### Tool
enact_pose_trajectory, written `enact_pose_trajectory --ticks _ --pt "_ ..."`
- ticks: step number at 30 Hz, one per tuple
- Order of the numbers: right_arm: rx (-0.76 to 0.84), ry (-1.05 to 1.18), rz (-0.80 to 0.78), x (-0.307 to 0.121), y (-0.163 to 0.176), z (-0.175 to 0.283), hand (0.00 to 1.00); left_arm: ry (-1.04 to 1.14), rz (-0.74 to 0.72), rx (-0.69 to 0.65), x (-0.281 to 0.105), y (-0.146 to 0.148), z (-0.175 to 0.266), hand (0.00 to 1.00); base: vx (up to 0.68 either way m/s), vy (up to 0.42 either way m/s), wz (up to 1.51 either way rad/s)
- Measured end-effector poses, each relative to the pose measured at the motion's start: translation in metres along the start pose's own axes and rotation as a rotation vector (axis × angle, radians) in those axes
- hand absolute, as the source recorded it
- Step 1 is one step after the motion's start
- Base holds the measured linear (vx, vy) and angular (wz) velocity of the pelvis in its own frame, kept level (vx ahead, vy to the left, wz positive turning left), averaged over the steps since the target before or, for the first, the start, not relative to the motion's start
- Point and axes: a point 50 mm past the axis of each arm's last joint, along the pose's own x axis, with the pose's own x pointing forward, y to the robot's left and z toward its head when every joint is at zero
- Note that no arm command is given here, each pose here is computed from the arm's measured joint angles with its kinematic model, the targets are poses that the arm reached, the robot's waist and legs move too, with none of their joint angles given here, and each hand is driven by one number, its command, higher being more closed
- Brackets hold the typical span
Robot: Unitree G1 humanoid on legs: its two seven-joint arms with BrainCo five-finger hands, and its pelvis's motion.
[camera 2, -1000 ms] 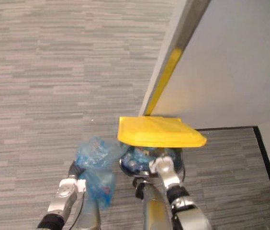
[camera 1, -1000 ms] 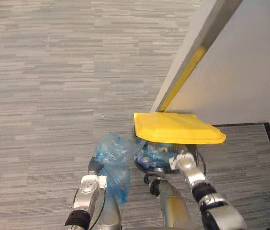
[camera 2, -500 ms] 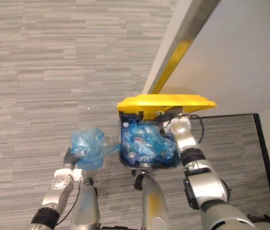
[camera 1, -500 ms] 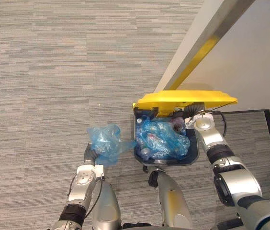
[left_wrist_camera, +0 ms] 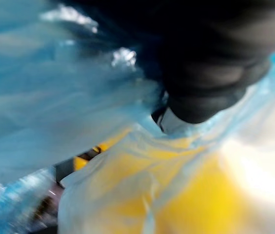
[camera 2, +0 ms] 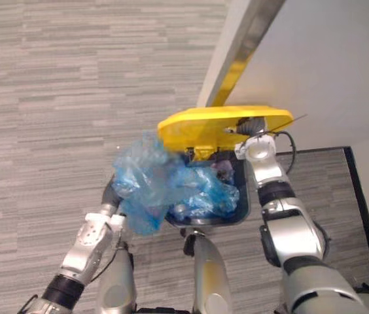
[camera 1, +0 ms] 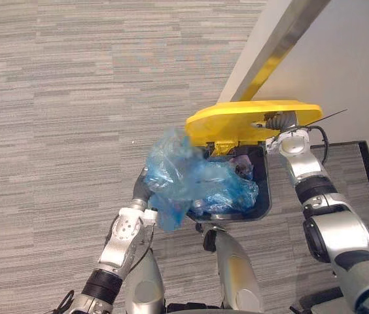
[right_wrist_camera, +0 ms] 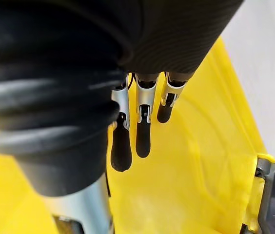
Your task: Gather rubbish on tea table into small bin, then transfer packed bag to large trash can.
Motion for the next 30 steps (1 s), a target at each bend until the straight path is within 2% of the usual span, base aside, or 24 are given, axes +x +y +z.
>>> enact_pose_trajectory --ticks 5,9,17,21,26,30 --pt "-0.008 -0.024 0.029 0.002 0.006 0.009 0.00 -0.103 -0.130 -0.024 0.009 -0.031 0.022 1.00 -0.04 0.008 -0.12" --pt "-0.045 -0.041 0.079 0.002 0.014 0.015 0.00 -0.173 -0.281 -0.065 0.021 -0.073 0.039 1.00 -0.06 0.010 -0.06" --pt "-0.058 -0.063 0.097 0.003 0.017 0.023 0.00 -0.222 -0.376 -0.078 0.028 -0.107 0.050 1.00 -0.03 -0.011 -0.08" --pt "-0.053 -0.103 0.093 0.004 0.017 0.035 0.00 -0.135 -0.323 0.007 0.041 -0.100 0.029 1.00 -0.03 -0.021 -0.05" --pt "-0.066 -0.143 0.098 0.004 0.018 0.045 0.00 0.046 -0.181 0.161 0.052 -0.064 -0.009 1.00 -0.03 -0.037 -0.04" --pt "-0.065 -0.201 0.069 0.005 0.010 0.061 0.00 0.045 -0.154 0.252 0.070 -0.053 -0.002 1.00 -0.06 -0.069 0.07"
